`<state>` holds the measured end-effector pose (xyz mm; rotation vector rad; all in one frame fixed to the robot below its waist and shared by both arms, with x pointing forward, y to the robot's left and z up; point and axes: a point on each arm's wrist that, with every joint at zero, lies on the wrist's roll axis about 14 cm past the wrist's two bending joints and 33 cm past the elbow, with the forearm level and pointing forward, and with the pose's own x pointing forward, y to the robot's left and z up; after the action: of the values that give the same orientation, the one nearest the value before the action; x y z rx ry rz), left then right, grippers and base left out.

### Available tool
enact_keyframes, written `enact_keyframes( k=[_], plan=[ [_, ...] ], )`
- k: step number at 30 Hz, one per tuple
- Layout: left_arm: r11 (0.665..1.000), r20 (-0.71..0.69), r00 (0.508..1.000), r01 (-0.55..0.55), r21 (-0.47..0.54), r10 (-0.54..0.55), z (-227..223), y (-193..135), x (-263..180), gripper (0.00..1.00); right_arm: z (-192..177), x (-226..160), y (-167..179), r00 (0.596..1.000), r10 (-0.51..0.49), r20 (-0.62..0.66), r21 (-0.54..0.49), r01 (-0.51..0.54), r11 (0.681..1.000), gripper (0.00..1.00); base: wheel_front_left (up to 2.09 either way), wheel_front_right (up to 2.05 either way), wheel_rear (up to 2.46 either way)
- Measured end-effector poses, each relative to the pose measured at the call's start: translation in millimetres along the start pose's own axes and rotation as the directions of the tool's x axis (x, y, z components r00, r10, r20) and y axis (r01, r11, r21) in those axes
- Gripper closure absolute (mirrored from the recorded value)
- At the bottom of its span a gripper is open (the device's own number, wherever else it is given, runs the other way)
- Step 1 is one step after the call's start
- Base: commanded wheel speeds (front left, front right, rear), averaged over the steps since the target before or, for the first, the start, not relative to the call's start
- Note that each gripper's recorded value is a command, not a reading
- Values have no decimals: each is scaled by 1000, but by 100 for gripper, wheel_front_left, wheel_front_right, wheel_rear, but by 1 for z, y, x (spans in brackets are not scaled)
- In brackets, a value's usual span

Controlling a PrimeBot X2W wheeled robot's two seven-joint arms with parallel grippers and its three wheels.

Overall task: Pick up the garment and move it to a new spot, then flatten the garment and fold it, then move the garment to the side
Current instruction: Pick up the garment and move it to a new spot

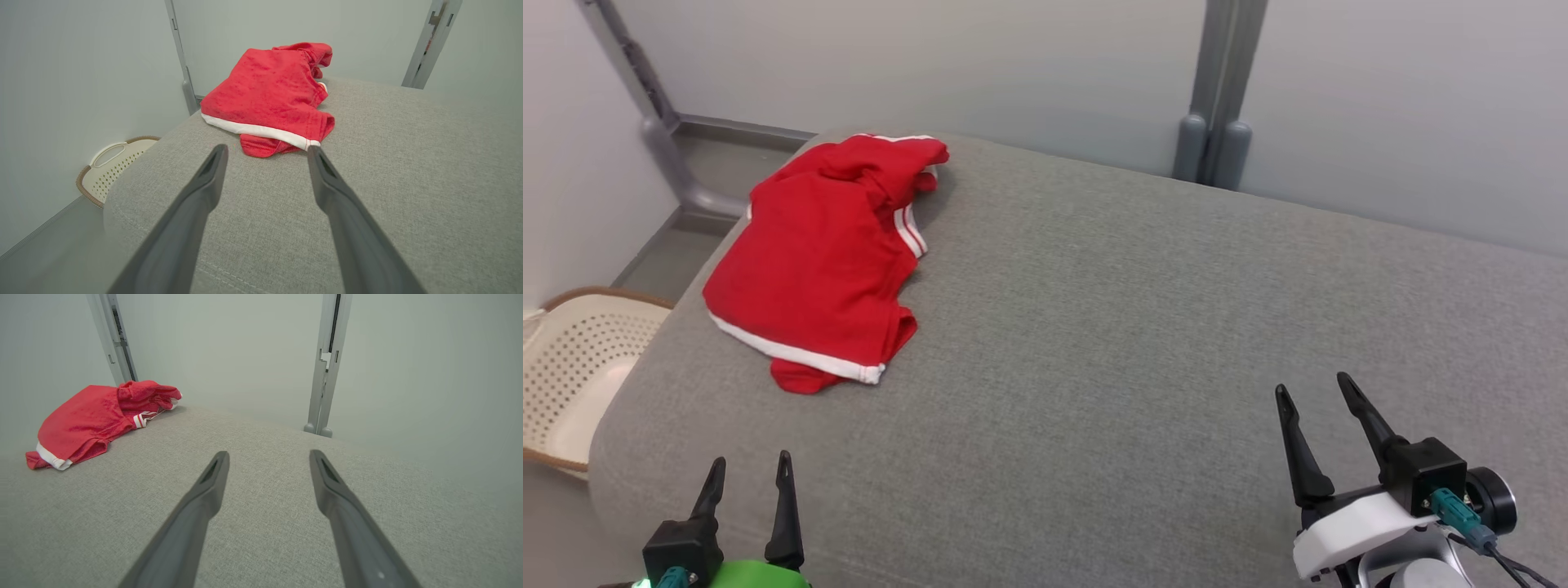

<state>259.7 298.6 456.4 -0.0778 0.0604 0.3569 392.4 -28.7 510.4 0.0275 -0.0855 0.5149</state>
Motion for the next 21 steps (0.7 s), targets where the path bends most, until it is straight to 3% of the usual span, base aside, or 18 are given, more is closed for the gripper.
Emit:
enact_keyframes(
  k=[6, 13, 21],
  plan=[
    [1000, 10, 1000, 8, 6, -8, 6, -1, 5, 0, -3, 13, 12, 999, 51, -4, -3, -51, 999, 0, 0, 0, 0],
    [994, -36, 995, 98, 50, -96, 27, -26, 74, 0, -1, 44, -1, 996, 81, 23, -52, -80, 995, 0, 0, 0, 0],
    [986, -268, 957, 137, 95, -107, 15, -33, 157, 0, -37, 73, -16, 996, 81, -21, -15, -82, 997, 0, 0, 0, 0]
  ],
)
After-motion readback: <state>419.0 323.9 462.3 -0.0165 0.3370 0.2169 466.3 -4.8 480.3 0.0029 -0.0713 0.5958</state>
